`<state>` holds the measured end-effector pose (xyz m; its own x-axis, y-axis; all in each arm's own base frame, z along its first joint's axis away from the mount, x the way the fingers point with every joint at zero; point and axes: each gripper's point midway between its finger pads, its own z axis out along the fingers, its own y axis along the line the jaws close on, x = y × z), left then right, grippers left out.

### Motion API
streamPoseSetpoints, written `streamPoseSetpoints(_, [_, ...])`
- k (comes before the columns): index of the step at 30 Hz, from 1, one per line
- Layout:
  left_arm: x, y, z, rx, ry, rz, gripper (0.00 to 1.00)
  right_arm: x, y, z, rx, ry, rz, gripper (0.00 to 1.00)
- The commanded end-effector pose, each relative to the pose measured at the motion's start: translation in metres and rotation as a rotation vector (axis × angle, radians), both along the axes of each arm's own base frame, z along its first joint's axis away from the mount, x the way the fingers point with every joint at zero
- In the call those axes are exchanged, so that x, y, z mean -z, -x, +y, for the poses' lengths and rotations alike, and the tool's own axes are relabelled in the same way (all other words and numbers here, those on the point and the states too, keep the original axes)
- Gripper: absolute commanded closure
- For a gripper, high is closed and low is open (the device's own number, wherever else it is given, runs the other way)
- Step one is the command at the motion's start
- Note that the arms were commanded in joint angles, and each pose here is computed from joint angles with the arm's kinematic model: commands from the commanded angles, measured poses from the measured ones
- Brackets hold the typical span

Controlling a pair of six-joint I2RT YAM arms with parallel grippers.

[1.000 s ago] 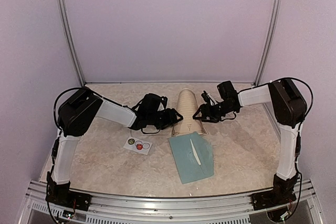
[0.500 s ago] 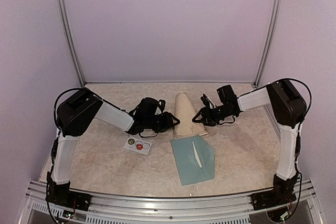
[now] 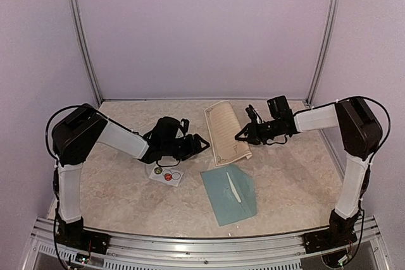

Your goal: Place the letter into the envelope and seal it

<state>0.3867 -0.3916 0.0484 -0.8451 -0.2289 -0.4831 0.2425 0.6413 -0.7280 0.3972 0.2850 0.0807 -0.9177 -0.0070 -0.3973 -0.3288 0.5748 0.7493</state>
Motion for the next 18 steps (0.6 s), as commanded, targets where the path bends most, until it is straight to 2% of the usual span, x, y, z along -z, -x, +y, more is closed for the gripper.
streamPoseSetpoints(1, [-0.058,-0.006,0.022,-0.021,0.029,-0.132,0.31,-0.056,0.004,0.007,-0.039,-0.079,-0.113,0.82])
streamPoseSetpoints(6, [-0.122,-0.004,0.053,-0.017,-0.035,-0.304,0.24,-0.098,0.011,0.004,-0.082,-0.062,-0.202,0.82])
streamPoseSetpoints(9, [-0.164,0.006,0.062,0.048,-0.037,-0.389,0.20,-0.124,0.024,0.002,-0.125,-0.068,-0.246,0.81])
streamPoseSetpoints(12, [-0.186,0.020,0.059,0.128,-0.024,-0.405,0.18,-0.145,0.040,0.002,-0.161,-0.095,-0.277,0.81])
streamPoseSetpoints(18, [-0.212,0.050,0.038,0.225,0.093,-0.402,0.17,-0.184,0.079,0.012,-0.256,-0.201,-0.340,0.81])
